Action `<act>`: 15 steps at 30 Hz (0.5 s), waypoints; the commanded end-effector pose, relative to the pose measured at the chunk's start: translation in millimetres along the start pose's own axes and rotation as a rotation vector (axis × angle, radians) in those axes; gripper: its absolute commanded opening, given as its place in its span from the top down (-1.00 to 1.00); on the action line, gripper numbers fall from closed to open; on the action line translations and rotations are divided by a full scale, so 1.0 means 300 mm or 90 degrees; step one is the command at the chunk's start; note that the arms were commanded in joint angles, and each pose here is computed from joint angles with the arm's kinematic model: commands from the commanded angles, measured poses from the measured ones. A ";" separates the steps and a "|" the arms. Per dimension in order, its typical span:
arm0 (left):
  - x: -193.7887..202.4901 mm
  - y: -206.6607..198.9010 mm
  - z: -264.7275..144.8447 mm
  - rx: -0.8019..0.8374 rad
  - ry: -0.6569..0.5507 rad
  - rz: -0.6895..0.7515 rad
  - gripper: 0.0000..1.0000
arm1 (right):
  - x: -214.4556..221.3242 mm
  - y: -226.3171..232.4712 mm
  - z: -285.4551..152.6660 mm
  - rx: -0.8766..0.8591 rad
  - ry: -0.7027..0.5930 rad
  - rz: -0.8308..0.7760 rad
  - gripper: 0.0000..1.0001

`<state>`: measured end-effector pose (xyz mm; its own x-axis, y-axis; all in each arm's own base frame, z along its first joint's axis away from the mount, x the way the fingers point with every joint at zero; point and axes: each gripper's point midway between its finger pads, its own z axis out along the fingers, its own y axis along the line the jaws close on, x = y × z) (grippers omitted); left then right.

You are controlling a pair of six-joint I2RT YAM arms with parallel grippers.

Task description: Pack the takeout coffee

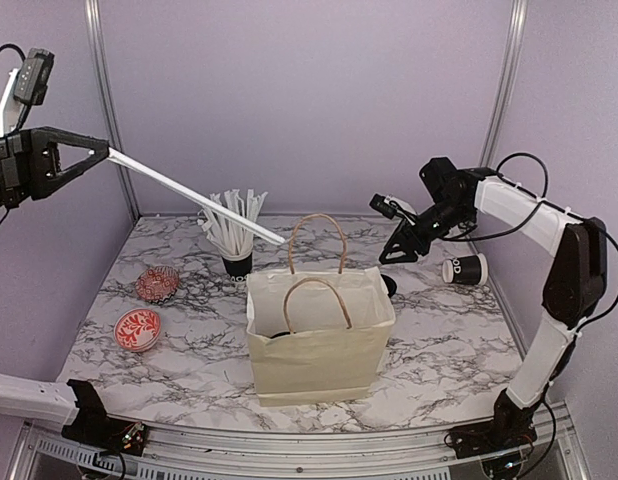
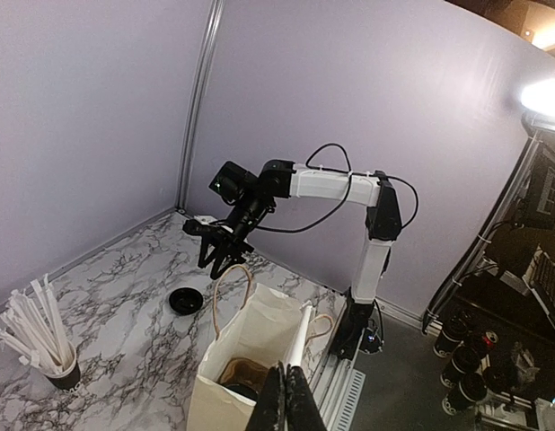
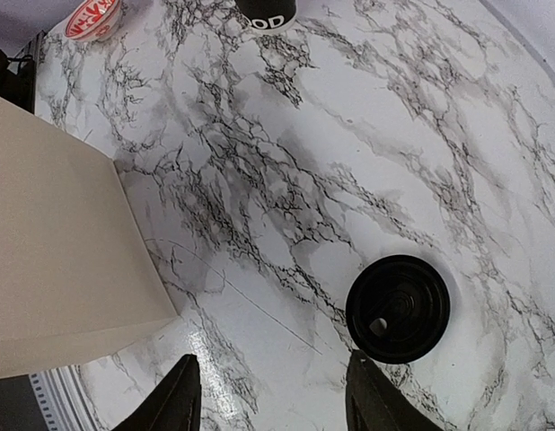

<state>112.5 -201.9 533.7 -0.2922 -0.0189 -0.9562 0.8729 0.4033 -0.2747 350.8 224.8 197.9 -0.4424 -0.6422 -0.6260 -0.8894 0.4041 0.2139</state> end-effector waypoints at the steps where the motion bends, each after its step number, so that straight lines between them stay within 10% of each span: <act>1: 0.138 0.031 0.106 0.027 0.095 -0.061 1.00 | -0.002 0.024 -0.057 0.022 -0.007 -0.021 -0.06; 15: 0.383 0.149 0.435 0.026 0.193 -0.099 1.00 | -0.009 0.096 -0.117 0.025 -0.049 -0.045 -0.11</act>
<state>165.5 -277.8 386.0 -0.5651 0.2402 -0.7893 0.7857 0.4487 -0.4260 324.6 213.8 222.0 -0.3960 -0.6372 -0.6611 -0.9026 0.4024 0.1528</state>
